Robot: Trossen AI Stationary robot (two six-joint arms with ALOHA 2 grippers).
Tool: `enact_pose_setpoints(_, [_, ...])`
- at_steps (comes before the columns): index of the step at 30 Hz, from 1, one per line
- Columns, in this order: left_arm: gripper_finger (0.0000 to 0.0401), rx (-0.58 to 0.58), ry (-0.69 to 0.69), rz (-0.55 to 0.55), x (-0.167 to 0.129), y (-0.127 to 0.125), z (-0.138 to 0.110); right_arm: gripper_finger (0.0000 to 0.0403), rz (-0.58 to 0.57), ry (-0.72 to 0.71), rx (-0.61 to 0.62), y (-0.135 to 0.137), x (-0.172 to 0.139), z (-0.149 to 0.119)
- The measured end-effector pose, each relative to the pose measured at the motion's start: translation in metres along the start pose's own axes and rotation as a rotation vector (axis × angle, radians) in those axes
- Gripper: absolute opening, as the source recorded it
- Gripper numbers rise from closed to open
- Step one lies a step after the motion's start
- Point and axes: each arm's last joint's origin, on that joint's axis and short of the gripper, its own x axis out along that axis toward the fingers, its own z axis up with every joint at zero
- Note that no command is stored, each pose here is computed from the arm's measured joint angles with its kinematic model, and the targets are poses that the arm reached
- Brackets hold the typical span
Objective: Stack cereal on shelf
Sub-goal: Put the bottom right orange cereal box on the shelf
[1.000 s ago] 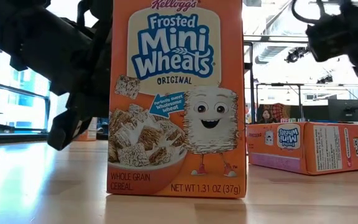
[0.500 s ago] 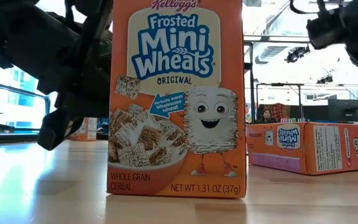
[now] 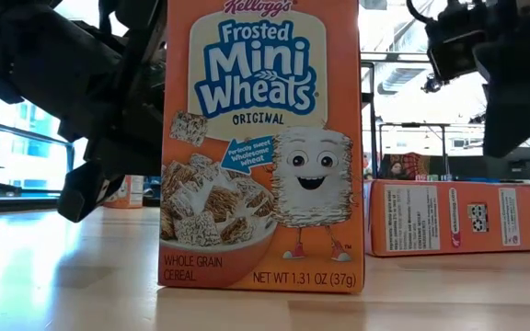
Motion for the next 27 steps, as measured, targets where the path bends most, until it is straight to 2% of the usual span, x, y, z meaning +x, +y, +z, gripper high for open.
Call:
enact_pose_setpoints(6, [0.0,-0.009,-0.008,0.005,0.001,0.001,0.002,0.0,-0.205,0.044,0.059,-0.014,-0.007,-0.001])
enact_pose_setpoints(17, [0.0,0.0,-0.011,0.021,0.008,0.003,0.011,0.0,-0.007,0.024,0.048,0.001,0.028,0.01])
enact_pose_setpoints(27, [0.0,0.017,0.034,0.011,0.008,0.003,0.01,0.0,0.032,-0.006,0.033,0.002,0.031,0.021])
